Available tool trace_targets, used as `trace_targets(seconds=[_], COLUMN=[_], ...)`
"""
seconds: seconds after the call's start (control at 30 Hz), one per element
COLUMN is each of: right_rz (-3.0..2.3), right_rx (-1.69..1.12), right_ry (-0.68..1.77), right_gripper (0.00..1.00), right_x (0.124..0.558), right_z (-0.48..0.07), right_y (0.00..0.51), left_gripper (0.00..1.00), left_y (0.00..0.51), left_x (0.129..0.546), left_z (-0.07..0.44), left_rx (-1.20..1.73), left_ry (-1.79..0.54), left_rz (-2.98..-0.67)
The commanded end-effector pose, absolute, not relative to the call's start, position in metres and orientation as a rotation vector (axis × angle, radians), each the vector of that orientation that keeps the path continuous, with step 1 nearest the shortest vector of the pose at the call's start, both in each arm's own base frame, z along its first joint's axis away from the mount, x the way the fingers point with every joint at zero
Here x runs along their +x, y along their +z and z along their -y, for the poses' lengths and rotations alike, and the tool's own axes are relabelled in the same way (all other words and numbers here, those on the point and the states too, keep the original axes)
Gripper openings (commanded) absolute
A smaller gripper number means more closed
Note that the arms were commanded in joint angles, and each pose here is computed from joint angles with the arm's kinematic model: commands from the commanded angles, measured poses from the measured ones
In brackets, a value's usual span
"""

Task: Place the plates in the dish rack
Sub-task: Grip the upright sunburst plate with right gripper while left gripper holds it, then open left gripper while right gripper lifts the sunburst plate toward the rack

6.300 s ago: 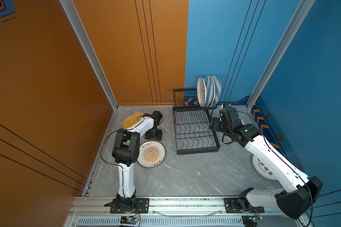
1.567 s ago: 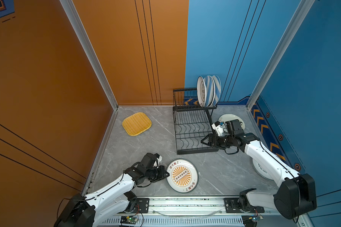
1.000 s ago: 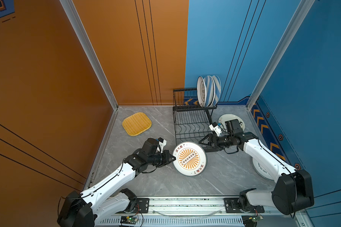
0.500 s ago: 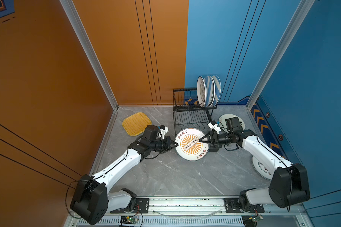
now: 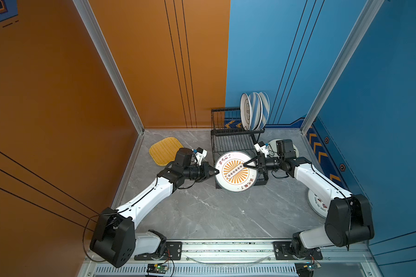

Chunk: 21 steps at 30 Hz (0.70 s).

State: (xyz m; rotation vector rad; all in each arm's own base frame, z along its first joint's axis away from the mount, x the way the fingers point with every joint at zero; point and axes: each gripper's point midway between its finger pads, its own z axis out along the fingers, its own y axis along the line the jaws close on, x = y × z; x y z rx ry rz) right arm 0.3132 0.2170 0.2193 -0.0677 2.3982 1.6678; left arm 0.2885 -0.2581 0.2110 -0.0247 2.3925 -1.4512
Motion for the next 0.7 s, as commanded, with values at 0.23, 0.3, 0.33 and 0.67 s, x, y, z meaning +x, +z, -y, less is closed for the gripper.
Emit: trace_targets(seconds=[0.23,0.3,0.33,0.67], right_rz=[-2.345,-2.345,-2.344,-2.484], right_rx=[-0.141,-0.126,-0.117,-0.029], right_ry=[1.742,1.719,1.701,1.134], right_gripper=[0.0,0.0,0.0,0.0], right_x=[0.314,0.317,0.319,0.328], right_z=[-0.233,-0.232,-0.231,-0.198], right_y=[0.239,0.24,0.241,0.249], left_gripper=[0.0,0.0,0.0,0.81], left_y=[0.232,0.231,0.231,0.209], left_x=[0.307,0.309,0.31,0.323], left_z=[0.265,0.262,0.259,0.217], left_rx=[0.068,0.06,0.052,-0.084], left_ry=[-1.514,-1.506,-1.495,-1.273], left_rz=[-2.31,-2.311,-2.315,-2.412])
